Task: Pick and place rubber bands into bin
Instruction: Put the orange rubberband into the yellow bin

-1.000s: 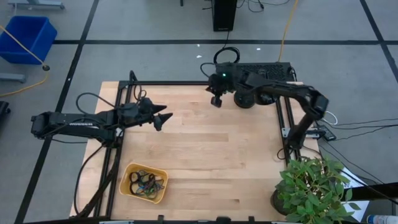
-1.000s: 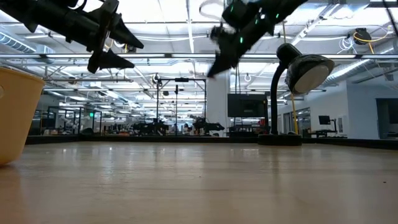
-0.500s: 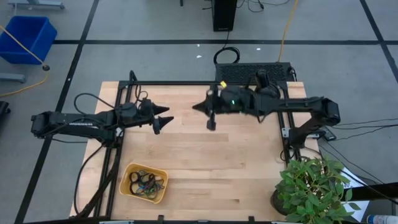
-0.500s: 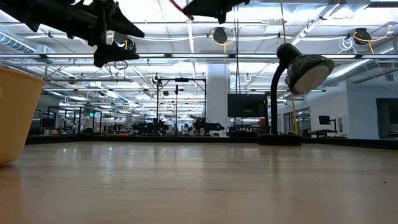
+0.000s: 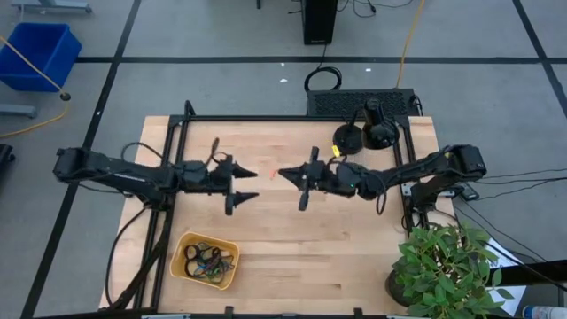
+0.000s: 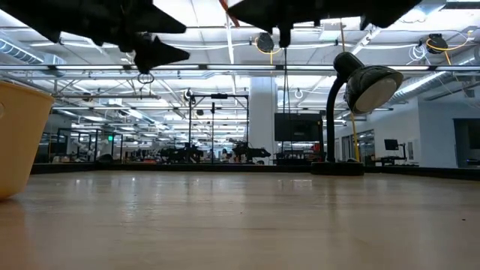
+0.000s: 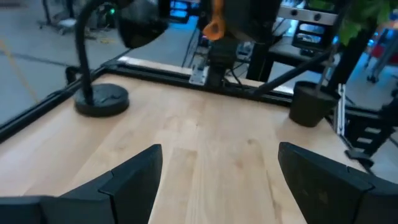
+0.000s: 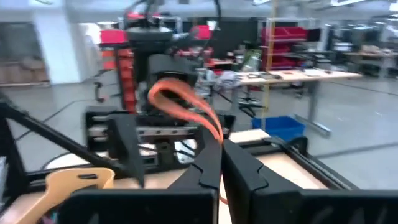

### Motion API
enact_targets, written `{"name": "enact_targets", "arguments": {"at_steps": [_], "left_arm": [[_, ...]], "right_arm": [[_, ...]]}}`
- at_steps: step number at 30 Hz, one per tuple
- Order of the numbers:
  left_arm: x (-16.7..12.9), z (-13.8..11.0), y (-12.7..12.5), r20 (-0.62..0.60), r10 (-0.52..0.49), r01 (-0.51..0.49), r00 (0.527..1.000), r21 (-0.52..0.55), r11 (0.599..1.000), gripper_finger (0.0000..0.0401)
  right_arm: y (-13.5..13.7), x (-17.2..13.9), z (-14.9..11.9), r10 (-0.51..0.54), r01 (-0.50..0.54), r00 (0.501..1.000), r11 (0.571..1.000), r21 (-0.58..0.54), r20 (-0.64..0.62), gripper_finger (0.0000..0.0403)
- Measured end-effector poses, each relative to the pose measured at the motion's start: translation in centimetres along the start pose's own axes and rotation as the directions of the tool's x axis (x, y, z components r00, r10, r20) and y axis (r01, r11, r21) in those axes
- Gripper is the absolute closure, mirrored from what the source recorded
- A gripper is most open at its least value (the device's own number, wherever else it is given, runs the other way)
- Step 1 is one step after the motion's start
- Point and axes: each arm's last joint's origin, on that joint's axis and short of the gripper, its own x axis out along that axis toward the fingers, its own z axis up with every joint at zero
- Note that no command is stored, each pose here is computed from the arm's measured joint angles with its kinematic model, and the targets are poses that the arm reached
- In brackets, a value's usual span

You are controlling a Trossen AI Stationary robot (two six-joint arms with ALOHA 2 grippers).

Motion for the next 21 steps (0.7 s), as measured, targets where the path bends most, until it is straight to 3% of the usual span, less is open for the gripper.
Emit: {"name": "enact_targets", "arguments": {"at_steps": [7, 16, 21], "left_arm": [[3.1, -1.7, -0.5, 0.027, 0.003, -0.004, 1.0, 0.034, 0.999, 0.0077], [4.8, -2.3, 0.2, 0.122, 0.113, -0.105, 0.986, -0.066, 0.992, 0.0077], [4.9, -2.2, 0.5, 0.127, 0.105, -0.091, 0.986, -0.107, 0.99, 0.0077]], "right_arm": [[1.3, -0.8, -0.9, -0.031, 0.03, 0.999, 1.0, -0.005, -0.032, 0.0403], [1.4, -0.9, -1.7, -0.031, 0.032, 0.993, 1.0, 0.0, -0.117, 0.0403], [1.4, -0.9, -2.0, -0.033, 0.033, 0.989, 0.999, -0.002, -0.141, 0.0403]]}}
